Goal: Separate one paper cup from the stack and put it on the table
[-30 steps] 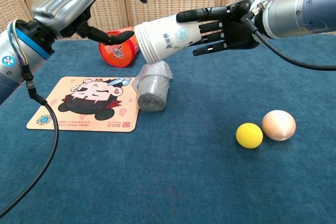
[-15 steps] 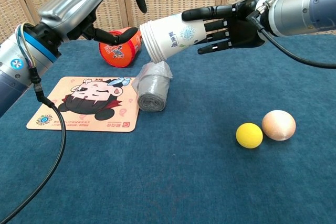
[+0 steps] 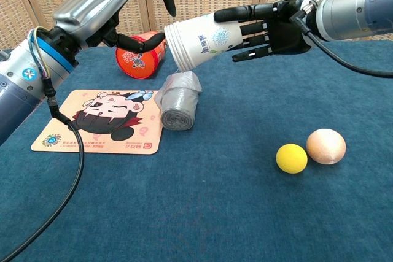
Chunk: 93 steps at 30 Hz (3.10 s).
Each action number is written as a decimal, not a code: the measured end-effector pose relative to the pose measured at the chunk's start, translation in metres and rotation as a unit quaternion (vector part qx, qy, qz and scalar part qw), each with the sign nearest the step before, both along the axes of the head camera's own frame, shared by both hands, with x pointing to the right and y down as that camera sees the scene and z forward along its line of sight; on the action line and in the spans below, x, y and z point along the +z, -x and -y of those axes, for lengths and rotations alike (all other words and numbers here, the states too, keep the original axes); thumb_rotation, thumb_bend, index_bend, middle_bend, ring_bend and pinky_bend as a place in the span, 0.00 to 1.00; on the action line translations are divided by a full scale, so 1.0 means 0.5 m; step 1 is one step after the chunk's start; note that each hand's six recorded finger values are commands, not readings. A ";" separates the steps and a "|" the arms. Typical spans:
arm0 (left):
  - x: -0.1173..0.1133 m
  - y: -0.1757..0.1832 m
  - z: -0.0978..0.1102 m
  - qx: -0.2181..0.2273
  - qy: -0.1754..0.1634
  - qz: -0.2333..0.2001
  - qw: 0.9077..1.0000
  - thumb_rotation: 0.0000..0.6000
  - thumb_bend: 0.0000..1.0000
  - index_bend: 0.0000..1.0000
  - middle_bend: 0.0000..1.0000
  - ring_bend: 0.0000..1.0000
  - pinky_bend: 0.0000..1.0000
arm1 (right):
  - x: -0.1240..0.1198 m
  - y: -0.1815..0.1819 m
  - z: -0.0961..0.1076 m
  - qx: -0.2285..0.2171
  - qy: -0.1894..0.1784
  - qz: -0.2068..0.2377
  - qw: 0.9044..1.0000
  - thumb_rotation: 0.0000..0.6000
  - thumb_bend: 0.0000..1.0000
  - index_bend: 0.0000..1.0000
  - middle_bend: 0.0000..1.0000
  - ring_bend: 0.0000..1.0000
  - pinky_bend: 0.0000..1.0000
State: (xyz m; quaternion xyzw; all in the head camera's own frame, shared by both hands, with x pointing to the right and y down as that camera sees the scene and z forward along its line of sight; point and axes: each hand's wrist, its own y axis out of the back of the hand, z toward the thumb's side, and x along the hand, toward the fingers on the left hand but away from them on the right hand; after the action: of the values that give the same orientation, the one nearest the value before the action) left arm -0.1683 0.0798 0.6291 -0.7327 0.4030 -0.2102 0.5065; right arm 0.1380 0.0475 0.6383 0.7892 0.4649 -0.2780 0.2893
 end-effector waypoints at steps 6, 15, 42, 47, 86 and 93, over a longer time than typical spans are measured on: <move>-0.001 -0.018 0.001 0.000 -0.002 -0.008 1.000 1.00 0.42 0.51 0.00 0.00 0.00 | -0.002 0.000 -0.004 -0.007 0.001 0.001 1.000 1.00 0.45 0.56 0.61 0.44 0.55; -0.007 -0.028 0.004 -0.002 -0.012 -0.010 1.000 1.00 0.44 0.52 0.00 0.00 0.00 | -0.005 -0.010 0.003 -0.003 -0.001 0.002 1.000 1.00 0.45 0.56 0.61 0.44 0.55; -0.006 -0.023 0.014 -0.014 -0.013 -0.017 1.000 1.00 0.48 0.66 0.00 0.00 0.00 | 0.007 -0.030 0.005 0.001 0.002 -0.004 1.000 1.00 0.45 0.56 0.62 0.44 0.55; -0.003 -0.019 0.015 -0.017 -0.011 -0.016 1.000 1.00 0.48 0.70 0.00 0.00 0.00 | 0.008 -0.039 0.006 0.004 0.001 -0.007 1.000 1.00 0.45 0.56 0.62 0.44 0.55; 0.061 0.403 0.036 -0.024 0.172 0.308 0.936 1.00 0.47 0.35 0.00 0.00 0.00 | 0.065 -0.274 0.012 -0.215 -0.244 -0.387 0.863 1.00 0.44 0.55 0.56 0.43 0.53; 0.072 0.413 0.046 -0.054 0.202 0.294 0.933 1.00 0.12 0.00 0.00 0.00 0.00 | 0.071 -0.287 -0.008 -0.297 -0.300 -0.459 0.782 1.00 0.00 0.01 0.00 0.00 0.15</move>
State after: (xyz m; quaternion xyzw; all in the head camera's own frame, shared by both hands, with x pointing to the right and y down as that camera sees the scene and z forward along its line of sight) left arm -0.3747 0.0568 0.6654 -0.7020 0.2247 -0.5201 0.4315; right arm 0.2813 0.0514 0.6738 0.7140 0.3450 -0.5265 -0.3066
